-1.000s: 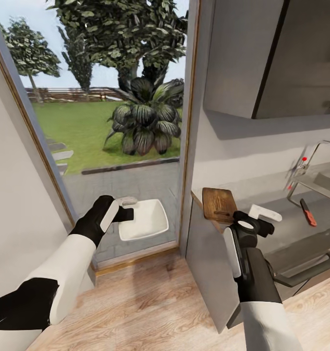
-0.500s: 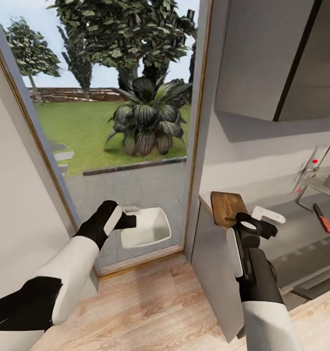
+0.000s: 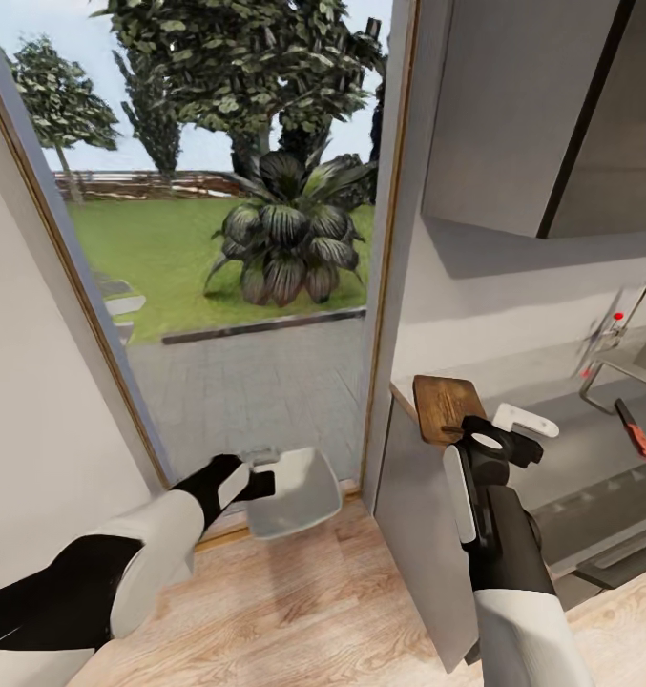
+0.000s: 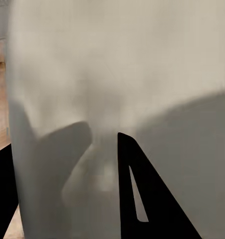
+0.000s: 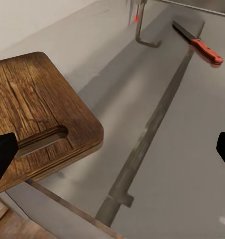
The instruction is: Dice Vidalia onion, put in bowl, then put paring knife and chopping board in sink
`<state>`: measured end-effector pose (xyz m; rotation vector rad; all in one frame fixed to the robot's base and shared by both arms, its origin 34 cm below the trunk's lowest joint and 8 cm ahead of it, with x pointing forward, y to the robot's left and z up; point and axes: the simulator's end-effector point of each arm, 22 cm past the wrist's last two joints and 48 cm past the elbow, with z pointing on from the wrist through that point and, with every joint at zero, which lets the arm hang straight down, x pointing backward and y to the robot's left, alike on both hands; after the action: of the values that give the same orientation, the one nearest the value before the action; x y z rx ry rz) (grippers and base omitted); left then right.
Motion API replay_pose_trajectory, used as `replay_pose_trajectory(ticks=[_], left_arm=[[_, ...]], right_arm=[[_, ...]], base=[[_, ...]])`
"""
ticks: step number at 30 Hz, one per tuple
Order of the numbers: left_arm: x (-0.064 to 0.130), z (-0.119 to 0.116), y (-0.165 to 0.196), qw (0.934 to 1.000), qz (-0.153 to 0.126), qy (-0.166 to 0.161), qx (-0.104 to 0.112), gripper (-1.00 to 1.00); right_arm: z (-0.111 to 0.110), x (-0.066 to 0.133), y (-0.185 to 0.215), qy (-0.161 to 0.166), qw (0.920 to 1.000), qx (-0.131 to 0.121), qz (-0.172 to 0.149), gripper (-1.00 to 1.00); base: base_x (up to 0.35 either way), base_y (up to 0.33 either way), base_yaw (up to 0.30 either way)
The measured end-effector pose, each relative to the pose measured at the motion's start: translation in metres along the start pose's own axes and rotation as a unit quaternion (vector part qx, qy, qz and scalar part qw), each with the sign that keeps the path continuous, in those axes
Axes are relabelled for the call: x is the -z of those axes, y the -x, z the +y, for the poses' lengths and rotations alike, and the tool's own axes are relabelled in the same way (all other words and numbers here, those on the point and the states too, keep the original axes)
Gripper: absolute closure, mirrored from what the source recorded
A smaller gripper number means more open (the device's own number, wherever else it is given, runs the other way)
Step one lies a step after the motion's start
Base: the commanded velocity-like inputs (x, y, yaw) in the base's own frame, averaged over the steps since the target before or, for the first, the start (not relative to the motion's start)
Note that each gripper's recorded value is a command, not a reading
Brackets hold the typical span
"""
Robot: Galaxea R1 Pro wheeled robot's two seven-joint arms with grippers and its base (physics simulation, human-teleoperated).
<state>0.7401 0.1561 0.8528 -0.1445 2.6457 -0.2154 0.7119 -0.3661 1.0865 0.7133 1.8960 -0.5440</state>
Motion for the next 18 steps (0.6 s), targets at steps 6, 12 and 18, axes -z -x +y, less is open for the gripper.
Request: replay_pose_trajectory(ticks=[6, 12, 18], left_arm=[[-0.013, 0.006, -0.022, 0.9998, -0.016, -0.003, 0.006, 1.0], [-0.017, 0.014, -0.034, 0.9998, -0.015, 0.002, 0.008, 1.0], [-0.018, 0.017, -0.03, 0.9995, -0.03, 0.004, 0.011, 1.0]], right_arm=[[0.0, 0.0, 0.0, 0.0, 1.0, 0.0, 0.0, -1.0], [0.0, 0.0, 0.0, 0.0, 1.0, 0.0, 0.0, -1.0], [0.0, 0.0, 0.0, 0.0, 1.0, 0.0, 0.0, -1.0]], base=[[0.0, 0.0, 0.0], [0.0, 0.0, 0.0], [0.0, 0.0, 0.0]])
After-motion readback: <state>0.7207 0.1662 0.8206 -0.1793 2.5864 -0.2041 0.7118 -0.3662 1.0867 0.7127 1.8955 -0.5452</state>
